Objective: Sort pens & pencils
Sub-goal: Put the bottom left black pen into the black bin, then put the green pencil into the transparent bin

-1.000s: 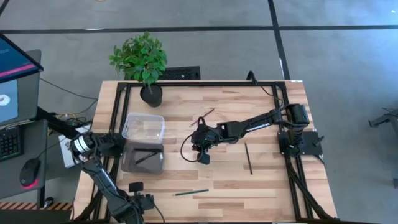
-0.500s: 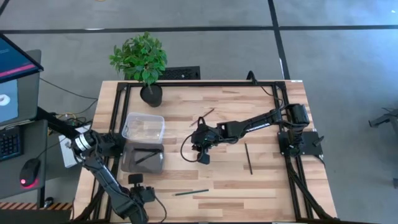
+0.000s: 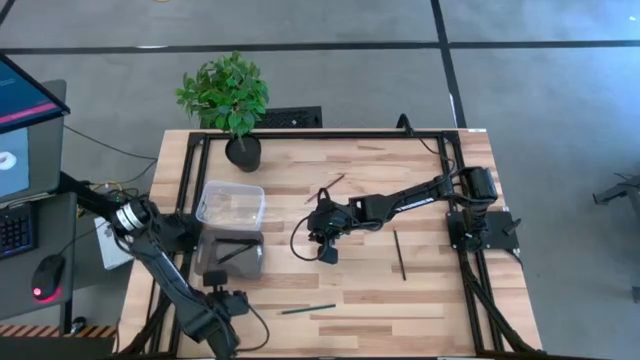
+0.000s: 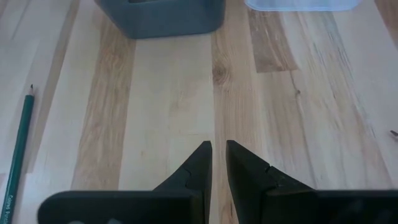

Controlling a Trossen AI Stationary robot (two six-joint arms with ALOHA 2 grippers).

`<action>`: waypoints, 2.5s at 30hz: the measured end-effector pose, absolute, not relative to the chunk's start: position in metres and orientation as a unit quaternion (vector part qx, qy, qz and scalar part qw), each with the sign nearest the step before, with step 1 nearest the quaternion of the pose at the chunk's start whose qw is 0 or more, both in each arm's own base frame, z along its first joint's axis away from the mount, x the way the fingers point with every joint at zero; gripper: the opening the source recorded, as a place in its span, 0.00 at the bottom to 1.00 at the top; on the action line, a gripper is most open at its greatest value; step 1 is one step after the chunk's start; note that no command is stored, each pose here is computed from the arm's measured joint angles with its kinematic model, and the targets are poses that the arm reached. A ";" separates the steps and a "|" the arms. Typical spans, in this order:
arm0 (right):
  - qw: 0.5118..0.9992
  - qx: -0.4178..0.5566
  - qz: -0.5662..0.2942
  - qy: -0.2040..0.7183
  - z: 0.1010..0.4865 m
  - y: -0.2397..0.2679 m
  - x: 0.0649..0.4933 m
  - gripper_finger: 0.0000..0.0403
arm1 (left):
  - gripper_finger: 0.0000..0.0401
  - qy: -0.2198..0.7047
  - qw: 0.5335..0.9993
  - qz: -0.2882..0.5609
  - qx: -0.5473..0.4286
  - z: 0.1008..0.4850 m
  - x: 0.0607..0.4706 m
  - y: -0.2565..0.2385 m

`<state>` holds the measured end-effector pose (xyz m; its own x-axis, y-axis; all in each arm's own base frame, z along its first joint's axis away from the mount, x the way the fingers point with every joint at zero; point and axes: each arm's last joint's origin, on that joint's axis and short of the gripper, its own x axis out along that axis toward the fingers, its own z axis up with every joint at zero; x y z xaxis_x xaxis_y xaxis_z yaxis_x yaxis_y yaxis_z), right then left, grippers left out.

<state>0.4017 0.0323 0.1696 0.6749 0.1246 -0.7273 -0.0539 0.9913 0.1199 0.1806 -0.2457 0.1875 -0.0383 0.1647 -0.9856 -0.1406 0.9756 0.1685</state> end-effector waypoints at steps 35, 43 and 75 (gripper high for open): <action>0.909 0.037 0.043 0.413 0.168 0.023 0.400 0.18 | 0.10 0.665 0.733 0.108 0.091 0.210 0.213 -0.134; 0.909 0.037 0.043 0.414 0.167 0.023 0.400 0.18 | 0.15 0.650 0.745 0.123 0.087 0.201 0.213 -0.133; 0.859 0.085 0.126 0.489 0.179 0.097 0.369 0.18 | 0.22 0.631 0.760 0.128 0.086 0.222 0.220 -0.136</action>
<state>0.3691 0.0972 0.1787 0.4891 0.2994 -0.8192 -0.1329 0.9539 0.2692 0.2197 -0.1356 0.2221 0.1709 0.3026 -0.9377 -0.0854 0.9526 0.2918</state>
